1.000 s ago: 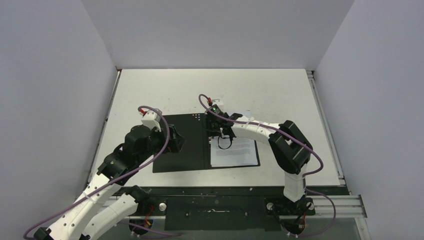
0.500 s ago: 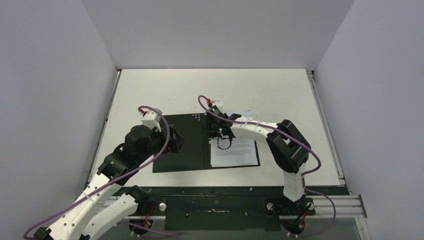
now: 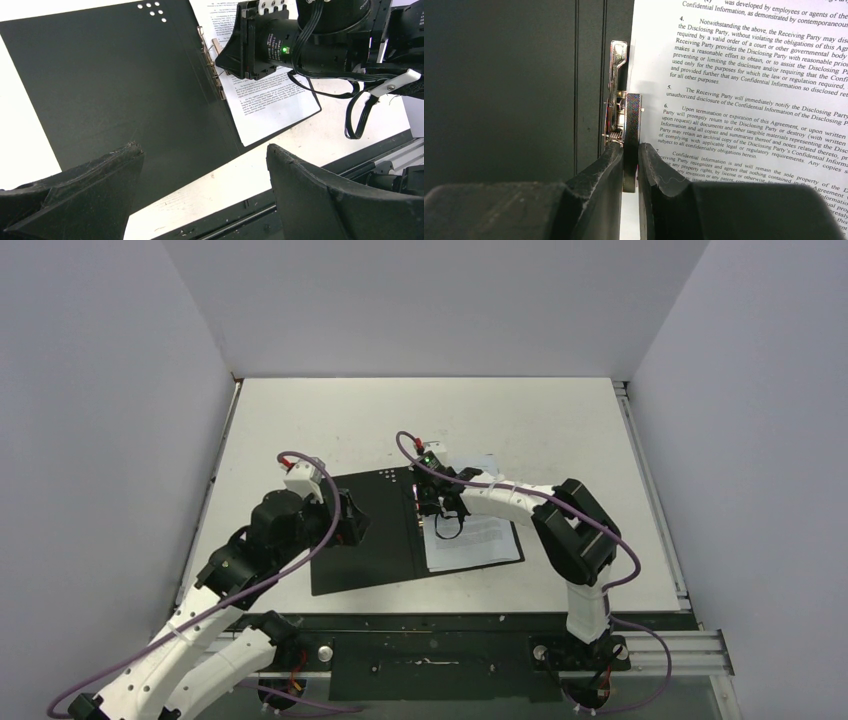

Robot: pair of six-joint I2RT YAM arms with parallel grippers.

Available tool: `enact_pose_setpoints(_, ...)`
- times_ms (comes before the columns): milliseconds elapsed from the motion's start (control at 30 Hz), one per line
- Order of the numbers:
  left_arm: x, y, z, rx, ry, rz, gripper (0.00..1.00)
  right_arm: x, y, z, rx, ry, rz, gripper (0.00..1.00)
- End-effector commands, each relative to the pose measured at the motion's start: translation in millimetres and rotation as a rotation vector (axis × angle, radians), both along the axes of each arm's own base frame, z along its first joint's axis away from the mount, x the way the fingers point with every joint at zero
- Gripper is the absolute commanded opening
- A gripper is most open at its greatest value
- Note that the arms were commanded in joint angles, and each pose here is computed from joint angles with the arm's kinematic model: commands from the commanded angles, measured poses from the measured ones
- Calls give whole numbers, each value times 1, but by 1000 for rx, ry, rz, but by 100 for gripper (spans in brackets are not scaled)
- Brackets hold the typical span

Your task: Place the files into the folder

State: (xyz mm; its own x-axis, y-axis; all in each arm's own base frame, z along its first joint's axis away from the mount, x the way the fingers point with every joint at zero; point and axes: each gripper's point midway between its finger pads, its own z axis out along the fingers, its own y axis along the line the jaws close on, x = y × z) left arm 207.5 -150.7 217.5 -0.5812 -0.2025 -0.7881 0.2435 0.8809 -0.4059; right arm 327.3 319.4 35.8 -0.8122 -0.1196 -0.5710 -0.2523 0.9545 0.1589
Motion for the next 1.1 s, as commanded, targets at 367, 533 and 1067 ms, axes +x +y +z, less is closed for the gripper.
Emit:
enact_pose_setpoints(367, 6, -30, -35, -12, 133, -44, 91, 10, -7, 22, -13, -81, 17, 5)
enact_pose_setpoints(533, 8, -43, -65, -10, 203, -15, 91, 6, -6, 20, -7, -73, 42, 5)
enact_pose_setpoints(1067, 23, -59, -140, 10, 314, 89, 90, -7, -13, 13, 4, -55, 56, 5)
